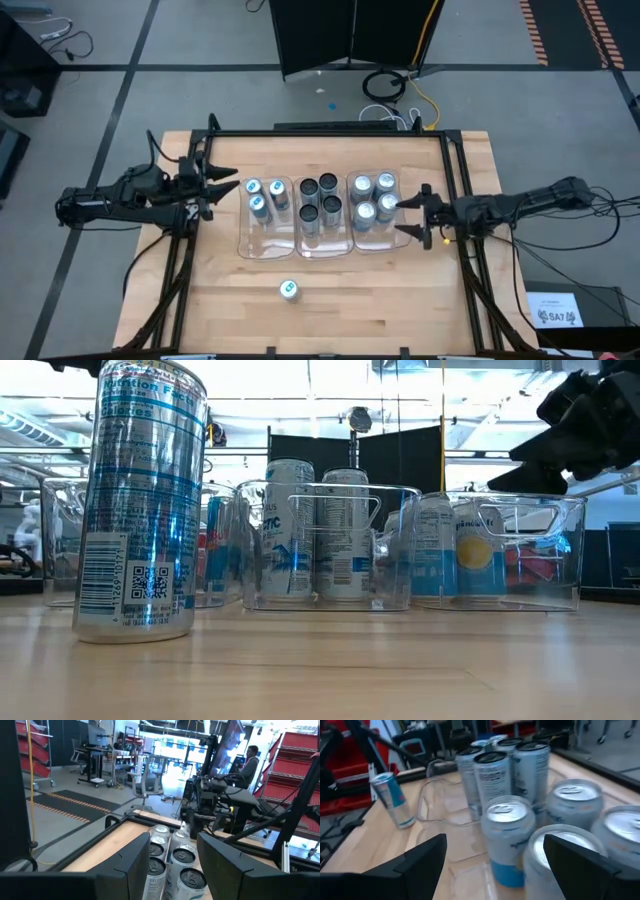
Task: Sort soda cans
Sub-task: Put the blue soda can into the left transparent bin
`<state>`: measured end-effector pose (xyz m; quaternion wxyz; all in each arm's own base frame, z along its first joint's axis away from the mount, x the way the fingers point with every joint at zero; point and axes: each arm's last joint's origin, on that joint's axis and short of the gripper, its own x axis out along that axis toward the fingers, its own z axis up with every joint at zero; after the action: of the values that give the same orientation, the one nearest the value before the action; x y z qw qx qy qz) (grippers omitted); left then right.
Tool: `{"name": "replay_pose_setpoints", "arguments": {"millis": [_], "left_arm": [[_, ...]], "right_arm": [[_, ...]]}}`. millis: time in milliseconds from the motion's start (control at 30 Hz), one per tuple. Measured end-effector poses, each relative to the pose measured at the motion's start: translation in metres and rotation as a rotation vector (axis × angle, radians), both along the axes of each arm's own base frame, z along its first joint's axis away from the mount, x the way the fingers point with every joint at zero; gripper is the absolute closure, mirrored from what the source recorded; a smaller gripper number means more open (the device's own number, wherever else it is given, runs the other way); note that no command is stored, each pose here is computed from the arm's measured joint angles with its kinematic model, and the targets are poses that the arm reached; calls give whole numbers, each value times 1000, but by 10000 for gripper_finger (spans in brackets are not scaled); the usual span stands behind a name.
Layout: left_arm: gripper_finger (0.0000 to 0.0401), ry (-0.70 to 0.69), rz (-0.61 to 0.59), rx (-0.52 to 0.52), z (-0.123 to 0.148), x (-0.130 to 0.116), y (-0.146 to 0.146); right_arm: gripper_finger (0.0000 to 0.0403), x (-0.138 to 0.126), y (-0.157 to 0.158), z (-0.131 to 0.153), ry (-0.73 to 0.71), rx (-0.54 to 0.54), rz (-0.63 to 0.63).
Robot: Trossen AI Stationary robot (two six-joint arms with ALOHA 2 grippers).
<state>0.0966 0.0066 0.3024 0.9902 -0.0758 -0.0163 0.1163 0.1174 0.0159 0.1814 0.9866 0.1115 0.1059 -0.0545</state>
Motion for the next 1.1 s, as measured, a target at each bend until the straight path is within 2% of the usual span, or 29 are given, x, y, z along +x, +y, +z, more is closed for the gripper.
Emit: {"name": "replay_pose_setpoints", "arguments": {"millis": [267,400,500,767,967,1100], "left_arm": [[228,1,0,0,0,0,0],[228,1,0,-7,0,0,0],[228,0,0,-49,-1,0,0],[228,10,-1,-52,-2,0,0],[228,37,-1,-2,-3,3,0],[228,99,-31,2,4,15,-1]], "right_arm": [[78,-13,-3,-16,-86,22,53],[78,-15,-3,-16,-192,22,85],[78,-17,-2,-15,-203,17,102],[78,-16,-1,-16,-190,-24,126],[78,-16,-1,-16,-190,-24,126],[78,-16,-1,-16,-190,-24,126]]}}
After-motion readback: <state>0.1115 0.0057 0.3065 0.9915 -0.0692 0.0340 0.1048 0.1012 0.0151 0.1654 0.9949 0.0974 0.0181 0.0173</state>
